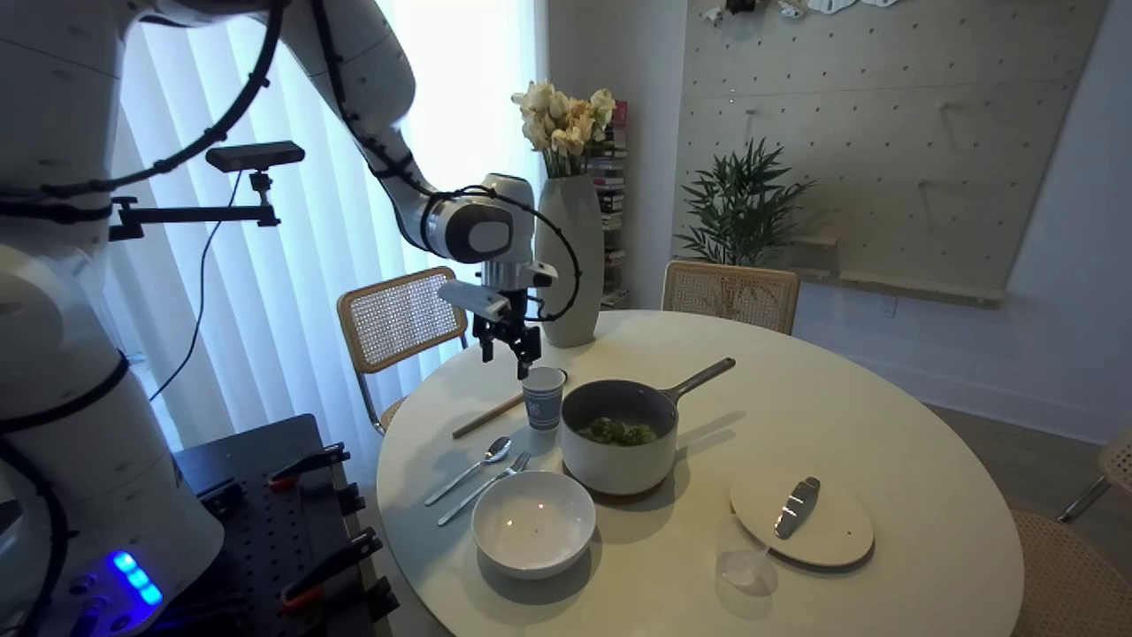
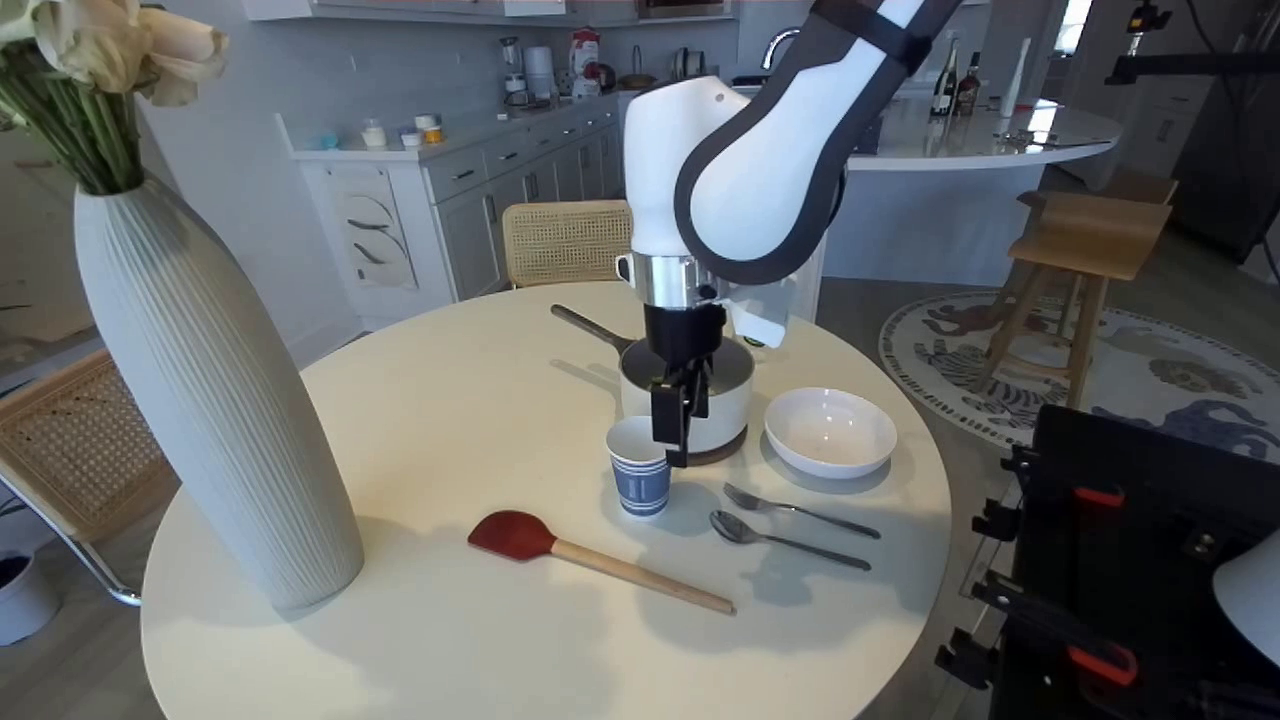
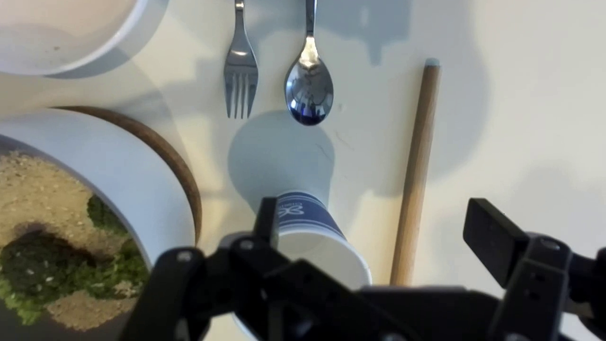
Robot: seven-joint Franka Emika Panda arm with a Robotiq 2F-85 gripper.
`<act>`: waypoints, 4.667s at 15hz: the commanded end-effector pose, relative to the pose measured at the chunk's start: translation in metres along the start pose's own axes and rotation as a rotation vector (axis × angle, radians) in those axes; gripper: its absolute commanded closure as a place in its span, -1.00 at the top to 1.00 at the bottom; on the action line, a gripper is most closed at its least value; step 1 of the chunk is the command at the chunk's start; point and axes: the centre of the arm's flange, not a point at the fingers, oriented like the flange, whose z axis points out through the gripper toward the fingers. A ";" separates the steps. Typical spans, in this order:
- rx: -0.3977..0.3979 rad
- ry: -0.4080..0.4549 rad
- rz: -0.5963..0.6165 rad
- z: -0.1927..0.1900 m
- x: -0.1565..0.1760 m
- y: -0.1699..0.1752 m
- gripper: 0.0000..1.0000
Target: Swap the places of the cup and the cutlery
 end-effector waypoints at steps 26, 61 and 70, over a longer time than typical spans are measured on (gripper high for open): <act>0.004 0.092 -0.133 0.047 0.075 -0.012 1.00; -0.106 0.218 -0.063 -0.051 0.015 -0.025 -0.98; -0.180 0.253 0.089 -0.120 -0.084 -0.008 -0.98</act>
